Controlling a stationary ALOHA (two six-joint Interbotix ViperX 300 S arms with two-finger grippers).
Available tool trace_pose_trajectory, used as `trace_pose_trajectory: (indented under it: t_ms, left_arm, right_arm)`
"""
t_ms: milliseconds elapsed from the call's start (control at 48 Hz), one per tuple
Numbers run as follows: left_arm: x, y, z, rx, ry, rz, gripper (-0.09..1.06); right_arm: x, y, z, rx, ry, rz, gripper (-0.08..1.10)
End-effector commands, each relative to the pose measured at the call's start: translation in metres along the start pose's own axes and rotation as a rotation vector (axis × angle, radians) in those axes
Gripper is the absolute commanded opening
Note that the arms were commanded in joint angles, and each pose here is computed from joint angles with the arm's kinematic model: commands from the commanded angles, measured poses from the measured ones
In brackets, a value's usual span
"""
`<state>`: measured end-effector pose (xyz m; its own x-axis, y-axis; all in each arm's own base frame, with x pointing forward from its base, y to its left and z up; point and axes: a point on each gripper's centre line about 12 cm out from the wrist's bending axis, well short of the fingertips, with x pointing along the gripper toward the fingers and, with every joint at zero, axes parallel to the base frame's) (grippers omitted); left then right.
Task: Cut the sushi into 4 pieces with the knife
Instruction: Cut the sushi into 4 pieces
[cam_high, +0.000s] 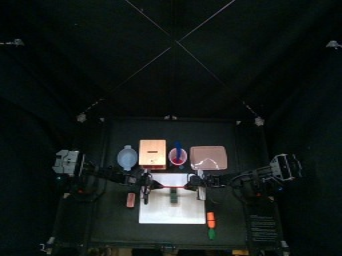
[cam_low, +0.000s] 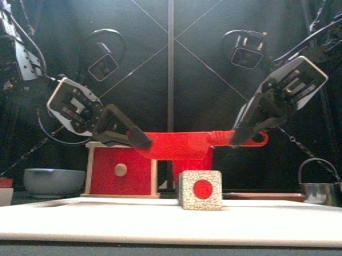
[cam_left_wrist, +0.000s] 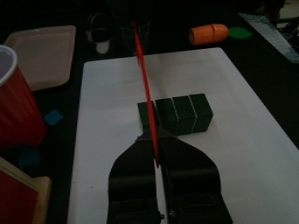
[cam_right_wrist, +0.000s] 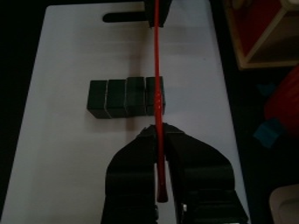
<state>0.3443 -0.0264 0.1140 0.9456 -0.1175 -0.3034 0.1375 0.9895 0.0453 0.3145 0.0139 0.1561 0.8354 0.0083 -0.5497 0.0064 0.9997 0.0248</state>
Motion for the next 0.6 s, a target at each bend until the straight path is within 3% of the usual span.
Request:
trace_pose_trajectory:
  t_ms: [21,604]
  left_arm:
    - [0.011,-0.002,0.022,0.005,-0.08,-0.006,0.21]
    - [0.021,-0.003,0.011,-0.01,-0.05,-0.002,0.21]
  right_arm:
    - [-0.002,-0.001,0.012,0.01,-0.052,-0.005,0.11]
    - [0.012,-0.004,-0.005,0.013,0.018,-0.016,0.12]
